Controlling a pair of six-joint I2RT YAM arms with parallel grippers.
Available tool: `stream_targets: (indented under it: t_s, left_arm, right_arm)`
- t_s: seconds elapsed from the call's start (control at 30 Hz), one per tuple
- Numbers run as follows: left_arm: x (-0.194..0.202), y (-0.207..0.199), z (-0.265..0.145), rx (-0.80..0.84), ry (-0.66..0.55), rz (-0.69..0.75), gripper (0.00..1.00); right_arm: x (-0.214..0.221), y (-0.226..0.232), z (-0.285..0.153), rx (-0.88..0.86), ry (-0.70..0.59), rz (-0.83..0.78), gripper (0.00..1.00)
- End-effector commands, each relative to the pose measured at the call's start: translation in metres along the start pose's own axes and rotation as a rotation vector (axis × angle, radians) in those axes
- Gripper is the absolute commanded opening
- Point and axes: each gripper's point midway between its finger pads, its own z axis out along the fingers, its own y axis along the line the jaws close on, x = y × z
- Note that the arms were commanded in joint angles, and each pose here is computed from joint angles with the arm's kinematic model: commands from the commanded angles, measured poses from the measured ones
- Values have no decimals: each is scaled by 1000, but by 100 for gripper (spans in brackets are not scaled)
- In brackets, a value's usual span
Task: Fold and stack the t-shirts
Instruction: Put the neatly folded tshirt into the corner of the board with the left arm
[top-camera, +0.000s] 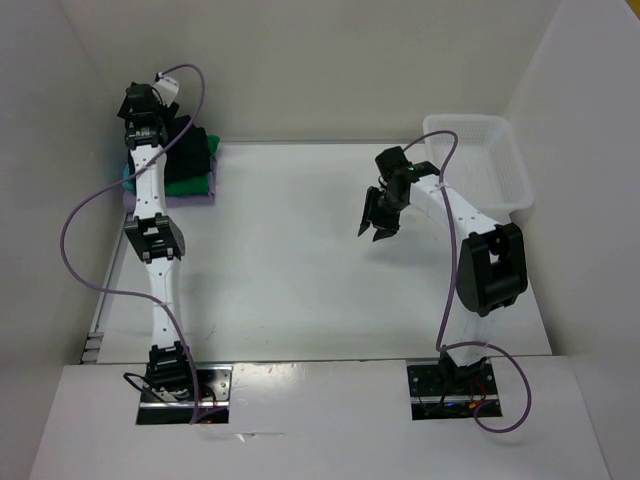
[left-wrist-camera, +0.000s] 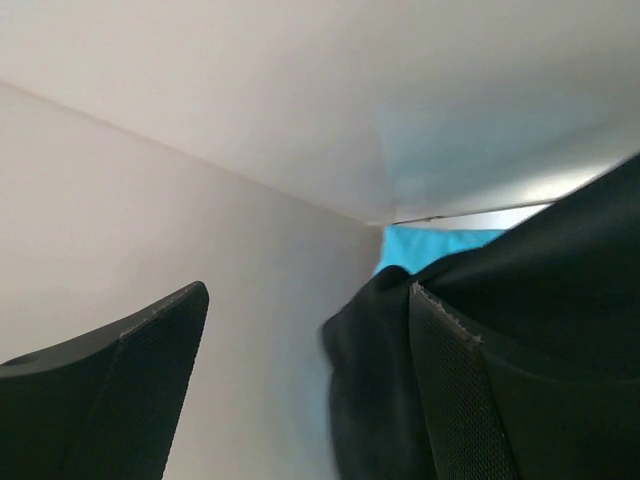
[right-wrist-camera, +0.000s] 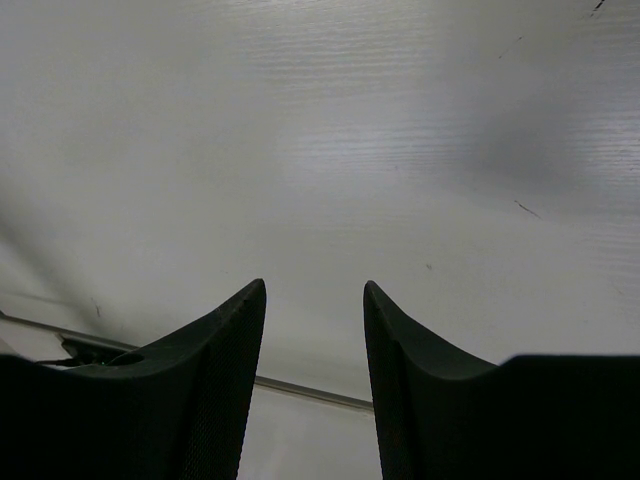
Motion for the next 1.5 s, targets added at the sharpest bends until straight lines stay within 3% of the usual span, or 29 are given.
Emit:
stream_targets:
  t_s: [0.0, 0.2, 0.33, 0.5, 0.73, 0.93, 1.23, 1.47]
  left_arm:
    - [-55, 76, -50, -118, -67, -15, 87]
    - [-10, 58, -64, 54, 79, -109, 87]
    - [-5, 63, -68, 54, 97, -123, 99]
    - [-8, 81, -71, -19, 98, -103, 99]
    - [46, 63, -48, -25, 229, -52, 99]
    - [51, 77, -24, -159, 201, 15, 91]
    - [76, 30, 6, -28, 180, 91, 87]
    - [78, 35, 22, -103, 140, 155, 88]
  right_arm:
    - [-6, 9, -8, -3, -34, -15, 50]
    - [-1, 4, -5, -2, -34, -37, 51]
    - [-4, 6, -7, -4, -37, -56, 51]
    - [-5, 14, -12, -14, -46, -57, 51]
    - [6, 22, -15, -21, -35, -56, 51]
    - [15, 25, -16, -6, -3, -67, 51]
    - [21, 43, -12, 37, 31, -82, 54]
    - [31, 51, 0, 103, 63, -132, 55]
